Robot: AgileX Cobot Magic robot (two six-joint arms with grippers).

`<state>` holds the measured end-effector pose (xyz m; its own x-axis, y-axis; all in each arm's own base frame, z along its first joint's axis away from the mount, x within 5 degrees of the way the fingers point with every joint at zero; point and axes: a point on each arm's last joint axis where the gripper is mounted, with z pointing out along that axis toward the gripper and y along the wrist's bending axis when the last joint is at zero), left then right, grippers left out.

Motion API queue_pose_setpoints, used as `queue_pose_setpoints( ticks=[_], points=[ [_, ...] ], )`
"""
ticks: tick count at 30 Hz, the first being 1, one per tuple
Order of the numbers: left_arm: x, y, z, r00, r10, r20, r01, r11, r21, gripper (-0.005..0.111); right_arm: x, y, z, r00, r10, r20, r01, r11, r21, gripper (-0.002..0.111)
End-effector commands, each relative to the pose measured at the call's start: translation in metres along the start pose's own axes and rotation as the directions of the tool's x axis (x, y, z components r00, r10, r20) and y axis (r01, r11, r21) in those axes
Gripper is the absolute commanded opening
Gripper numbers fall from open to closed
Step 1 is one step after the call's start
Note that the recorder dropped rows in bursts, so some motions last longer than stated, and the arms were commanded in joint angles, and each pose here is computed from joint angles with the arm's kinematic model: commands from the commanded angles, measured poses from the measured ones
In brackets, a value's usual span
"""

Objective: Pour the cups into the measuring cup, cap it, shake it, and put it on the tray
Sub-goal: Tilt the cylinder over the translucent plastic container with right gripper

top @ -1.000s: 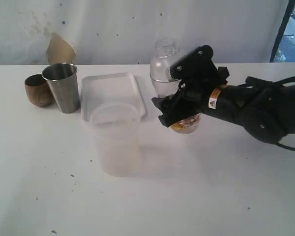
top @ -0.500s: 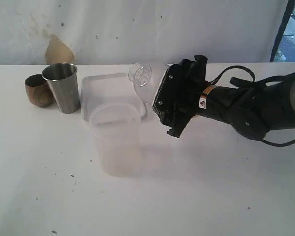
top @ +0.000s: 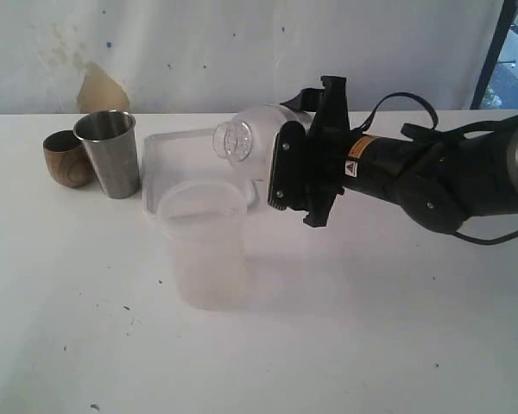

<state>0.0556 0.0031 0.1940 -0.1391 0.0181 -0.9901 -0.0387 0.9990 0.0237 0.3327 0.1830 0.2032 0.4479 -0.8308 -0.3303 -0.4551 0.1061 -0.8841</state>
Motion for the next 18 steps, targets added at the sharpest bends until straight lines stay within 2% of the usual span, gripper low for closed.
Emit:
queue_pose_setpoints(
  ticks=[1,5,10,14,18],
  points=[
    [0.001,0.000,0.000,1.000,0.001,0.002,-0.001,1.000,0.004,0.000,-0.006,-0.013,-0.002,0.995,-0.100,0.029,0.098,0.993,0.068,0.000],
    [0.001,0.000,0.000,1.000,0.001,0.002,-0.001,1.000,0.004,0.000,-0.006,-0.013,-0.002,0.986,-0.166,0.021,0.164,0.985,0.061,0.000],
    [0.001,0.000,0.000,1.000,0.001,0.002,-0.001,1.000,0.004,0.000,-0.008,-0.024,0.001,0.988,-0.156,0.014,0.154,0.984,0.086,0.000],
    [0.001,0.000,0.000,1.000,0.001,0.002,-0.001,1.000,0.004,0.000,-0.025,-0.034,0.005,0.983,-0.180,0.037,0.176,0.979,0.098,0.000],
    [0.001,0.000,0.000,1.000,0.001,0.002,-0.001,1.000,0.004,0.000,-0.026,-0.038,0.006,0.951,-0.309,0.024,0.305,0.946,0.113,0.000]
  ],
)
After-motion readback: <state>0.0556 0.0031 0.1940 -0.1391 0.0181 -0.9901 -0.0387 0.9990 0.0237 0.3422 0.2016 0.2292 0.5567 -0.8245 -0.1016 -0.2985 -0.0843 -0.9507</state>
